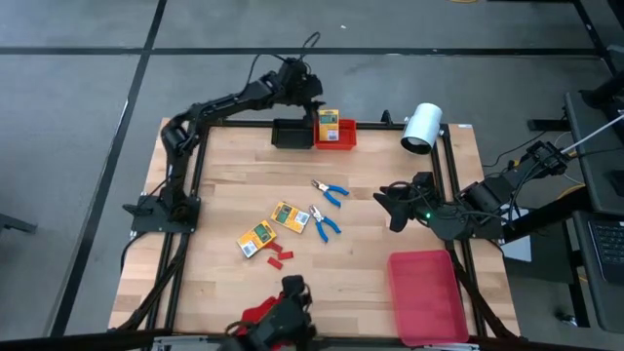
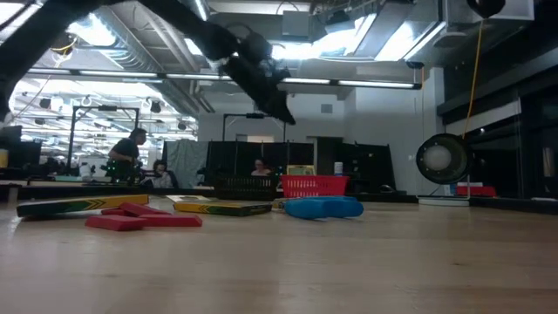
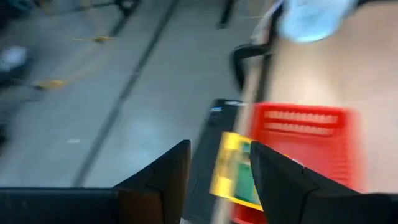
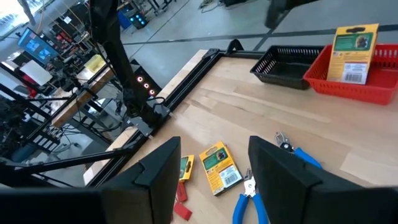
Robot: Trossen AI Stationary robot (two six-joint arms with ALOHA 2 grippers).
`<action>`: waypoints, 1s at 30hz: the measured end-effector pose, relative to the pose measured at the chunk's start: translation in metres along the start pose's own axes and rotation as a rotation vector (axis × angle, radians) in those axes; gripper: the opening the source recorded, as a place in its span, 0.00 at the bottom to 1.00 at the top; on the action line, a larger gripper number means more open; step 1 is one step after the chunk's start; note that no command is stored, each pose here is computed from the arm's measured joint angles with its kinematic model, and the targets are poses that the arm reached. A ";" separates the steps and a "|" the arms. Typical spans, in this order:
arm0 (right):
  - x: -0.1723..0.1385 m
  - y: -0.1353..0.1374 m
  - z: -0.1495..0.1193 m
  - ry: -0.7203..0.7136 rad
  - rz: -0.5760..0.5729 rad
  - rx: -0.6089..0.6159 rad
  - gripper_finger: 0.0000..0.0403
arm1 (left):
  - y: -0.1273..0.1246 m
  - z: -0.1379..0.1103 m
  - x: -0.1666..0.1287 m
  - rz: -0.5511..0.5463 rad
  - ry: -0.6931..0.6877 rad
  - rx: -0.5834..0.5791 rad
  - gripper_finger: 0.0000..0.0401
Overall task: Pick & Place School Supplies
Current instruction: Put the yellow crayon box into the red bin
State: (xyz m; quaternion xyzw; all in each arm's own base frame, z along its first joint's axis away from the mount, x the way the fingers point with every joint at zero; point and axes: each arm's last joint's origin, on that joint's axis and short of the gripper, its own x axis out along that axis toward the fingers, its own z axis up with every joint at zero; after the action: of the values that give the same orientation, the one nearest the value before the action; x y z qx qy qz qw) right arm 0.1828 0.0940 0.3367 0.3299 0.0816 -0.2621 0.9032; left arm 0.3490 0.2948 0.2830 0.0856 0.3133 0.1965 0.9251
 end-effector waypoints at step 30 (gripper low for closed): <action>-0.011 0.010 -0.006 0.051 0.105 -0.113 0.48 | -0.211 -0.191 -0.132 -0.328 0.400 -1.215 0.40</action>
State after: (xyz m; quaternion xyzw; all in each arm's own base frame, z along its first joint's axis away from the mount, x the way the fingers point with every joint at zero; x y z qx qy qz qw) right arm 0.1789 0.1086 0.3409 0.2888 0.1016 -0.2008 0.9305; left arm 0.2008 0.0546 0.1448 -0.5386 0.3215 0.2068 0.7508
